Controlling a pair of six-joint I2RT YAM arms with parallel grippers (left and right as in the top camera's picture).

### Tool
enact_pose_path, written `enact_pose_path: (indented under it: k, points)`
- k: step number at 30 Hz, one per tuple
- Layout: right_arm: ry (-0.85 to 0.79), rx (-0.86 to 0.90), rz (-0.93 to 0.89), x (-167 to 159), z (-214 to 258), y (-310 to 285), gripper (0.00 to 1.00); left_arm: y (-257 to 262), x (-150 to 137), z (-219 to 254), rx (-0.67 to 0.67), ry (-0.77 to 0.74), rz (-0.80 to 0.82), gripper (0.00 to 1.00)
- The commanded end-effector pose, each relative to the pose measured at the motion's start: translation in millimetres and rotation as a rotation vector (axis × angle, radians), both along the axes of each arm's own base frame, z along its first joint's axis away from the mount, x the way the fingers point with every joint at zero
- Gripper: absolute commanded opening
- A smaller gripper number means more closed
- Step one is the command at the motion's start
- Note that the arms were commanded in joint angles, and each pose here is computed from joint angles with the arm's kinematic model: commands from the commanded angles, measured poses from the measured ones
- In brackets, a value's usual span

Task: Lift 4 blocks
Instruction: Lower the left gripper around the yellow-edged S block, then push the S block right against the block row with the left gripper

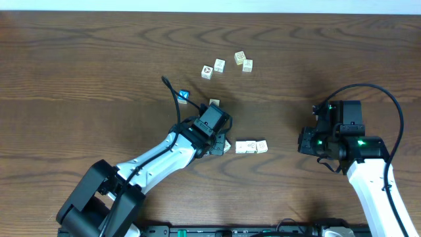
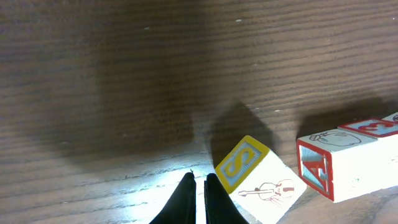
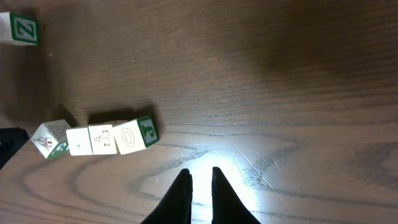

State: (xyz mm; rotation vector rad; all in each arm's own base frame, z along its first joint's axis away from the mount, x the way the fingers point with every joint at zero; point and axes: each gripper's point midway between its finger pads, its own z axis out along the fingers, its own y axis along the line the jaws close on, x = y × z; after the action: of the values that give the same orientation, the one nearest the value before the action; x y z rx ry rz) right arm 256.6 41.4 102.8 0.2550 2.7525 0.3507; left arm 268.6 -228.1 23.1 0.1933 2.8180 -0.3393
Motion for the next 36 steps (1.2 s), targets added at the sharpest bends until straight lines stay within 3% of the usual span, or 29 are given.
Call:
enact_pose_path:
  k: [1,15,27,36]
  points:
    - [0.001,-0.011,-0.013,-0.9,-1.8,-4.1,0.1,1.5,-3.4,-4.6,-0.003,0.021,0.017,0.08]
    - [0.001,-0.011,-0.013,-0.9,-1.8,-4.1,0.09,-4.3,-9.5,-4.5,-0.057,0.077,0.086,0.08]
    - [0.002,-0.011,-0.013,-1.0,-1.9,-4.1,0.09,-17.4,1.1,2.6,-0.119,0.034,0.074,0.08]
    - [0.002,-0.015,-0.015,-1.0,-2.0,-4.8,0.09,-10.2,-1.8,-0.8,-0.083,0.043,0.08,0.08]
